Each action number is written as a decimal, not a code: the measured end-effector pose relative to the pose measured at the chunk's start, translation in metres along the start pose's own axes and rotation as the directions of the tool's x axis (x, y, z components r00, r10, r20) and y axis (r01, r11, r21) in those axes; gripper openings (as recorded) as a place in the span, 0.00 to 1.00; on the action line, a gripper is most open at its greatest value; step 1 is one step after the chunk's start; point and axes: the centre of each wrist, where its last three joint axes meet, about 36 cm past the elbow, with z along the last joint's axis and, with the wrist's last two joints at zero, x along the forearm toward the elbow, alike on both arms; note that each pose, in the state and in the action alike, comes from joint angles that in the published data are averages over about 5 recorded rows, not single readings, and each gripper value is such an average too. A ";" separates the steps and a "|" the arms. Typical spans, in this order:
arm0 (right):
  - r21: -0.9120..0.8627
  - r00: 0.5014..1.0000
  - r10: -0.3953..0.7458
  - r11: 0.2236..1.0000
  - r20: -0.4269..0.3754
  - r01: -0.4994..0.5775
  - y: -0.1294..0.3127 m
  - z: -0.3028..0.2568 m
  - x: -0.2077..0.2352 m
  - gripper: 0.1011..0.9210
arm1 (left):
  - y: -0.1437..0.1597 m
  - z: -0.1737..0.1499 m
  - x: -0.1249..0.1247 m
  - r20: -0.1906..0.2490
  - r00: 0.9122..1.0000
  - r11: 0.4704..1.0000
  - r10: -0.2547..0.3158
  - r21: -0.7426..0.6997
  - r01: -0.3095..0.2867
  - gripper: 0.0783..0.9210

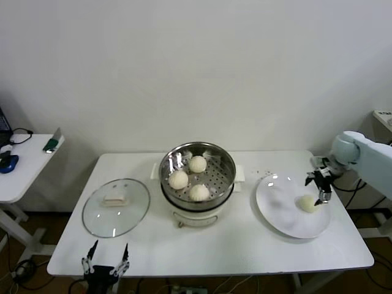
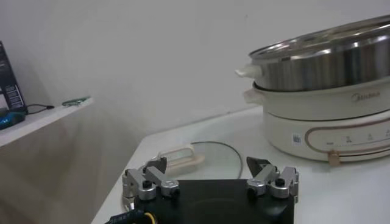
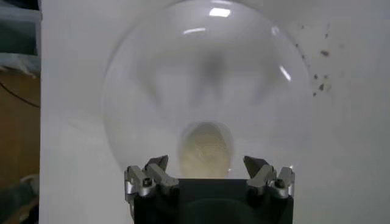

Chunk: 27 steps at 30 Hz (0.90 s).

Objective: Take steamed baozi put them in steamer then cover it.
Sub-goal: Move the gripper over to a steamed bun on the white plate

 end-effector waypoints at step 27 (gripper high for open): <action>-0.036 0.999 -0.029 0.999 -0.032 0.028 -0.016 0.009 -0.065 0.88 | -0.003 0.002 -0.005 -0.012 1.000 1.000 -0.008 -0.008 0.007 0.88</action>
